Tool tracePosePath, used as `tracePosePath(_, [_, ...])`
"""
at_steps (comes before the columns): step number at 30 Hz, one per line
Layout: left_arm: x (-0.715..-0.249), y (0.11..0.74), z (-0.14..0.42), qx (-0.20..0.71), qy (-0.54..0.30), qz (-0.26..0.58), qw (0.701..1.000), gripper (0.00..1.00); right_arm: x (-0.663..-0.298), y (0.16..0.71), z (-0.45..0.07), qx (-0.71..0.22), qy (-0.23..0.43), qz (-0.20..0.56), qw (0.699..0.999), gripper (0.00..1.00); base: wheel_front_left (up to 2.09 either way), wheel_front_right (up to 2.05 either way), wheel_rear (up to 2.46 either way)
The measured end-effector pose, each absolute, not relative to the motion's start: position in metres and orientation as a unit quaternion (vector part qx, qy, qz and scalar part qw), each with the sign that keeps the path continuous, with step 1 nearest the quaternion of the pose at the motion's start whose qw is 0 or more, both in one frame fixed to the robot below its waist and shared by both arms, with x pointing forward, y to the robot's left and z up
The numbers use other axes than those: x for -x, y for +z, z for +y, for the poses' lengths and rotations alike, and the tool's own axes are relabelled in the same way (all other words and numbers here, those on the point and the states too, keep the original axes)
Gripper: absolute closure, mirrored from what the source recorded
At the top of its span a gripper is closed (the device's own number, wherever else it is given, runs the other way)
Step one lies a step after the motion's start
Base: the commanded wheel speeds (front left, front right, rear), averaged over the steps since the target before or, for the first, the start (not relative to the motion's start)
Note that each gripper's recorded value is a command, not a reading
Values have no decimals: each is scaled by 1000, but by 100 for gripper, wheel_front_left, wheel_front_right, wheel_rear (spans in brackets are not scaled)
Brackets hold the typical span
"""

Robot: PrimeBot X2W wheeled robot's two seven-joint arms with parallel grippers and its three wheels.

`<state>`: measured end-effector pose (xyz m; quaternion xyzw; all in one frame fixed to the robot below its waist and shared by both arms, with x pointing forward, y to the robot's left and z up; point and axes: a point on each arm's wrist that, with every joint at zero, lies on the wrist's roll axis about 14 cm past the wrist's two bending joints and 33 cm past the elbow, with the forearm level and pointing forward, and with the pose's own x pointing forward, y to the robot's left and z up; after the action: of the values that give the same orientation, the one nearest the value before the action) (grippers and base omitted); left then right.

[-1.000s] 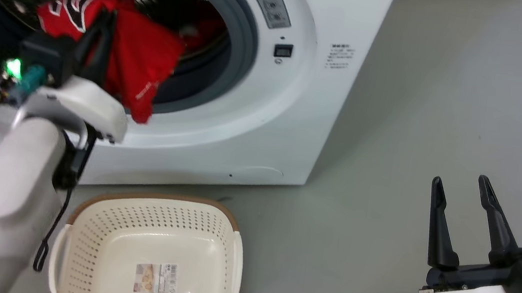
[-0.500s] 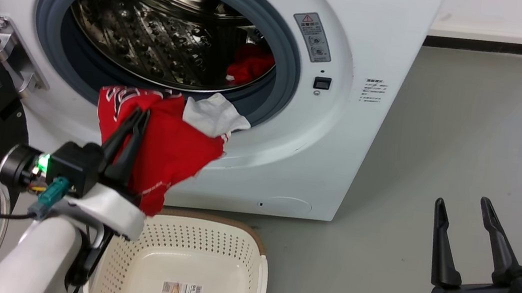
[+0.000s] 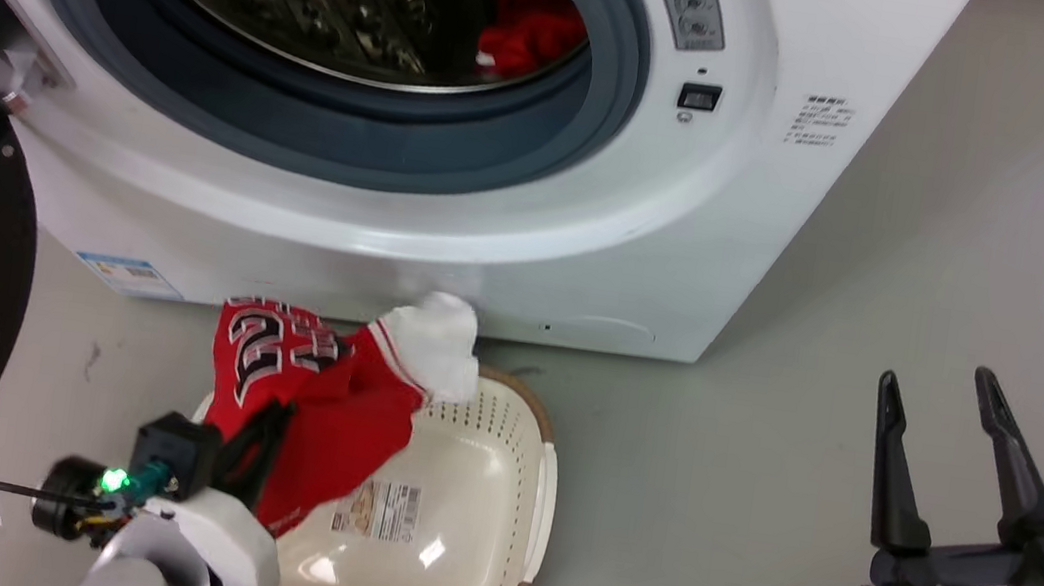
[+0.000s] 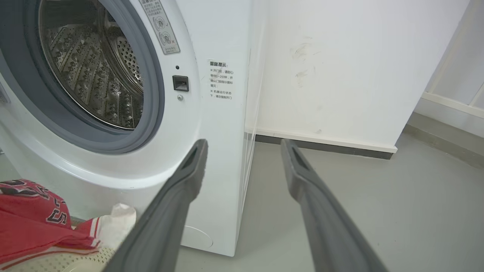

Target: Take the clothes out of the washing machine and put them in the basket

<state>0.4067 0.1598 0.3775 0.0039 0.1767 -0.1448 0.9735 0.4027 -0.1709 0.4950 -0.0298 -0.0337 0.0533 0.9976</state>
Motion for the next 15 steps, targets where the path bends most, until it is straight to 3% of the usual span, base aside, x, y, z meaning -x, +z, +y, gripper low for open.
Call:
tracePosePath(5, [-379,312,162,-1,-148,292,945,100,-415,480,-170,36,56,-16,998,0,0,0,0])
tracePosePath(15, [-386,238,167,-19,-148,398,905,100,-434,439,-173,51,57,28,997,0,0,0,0])
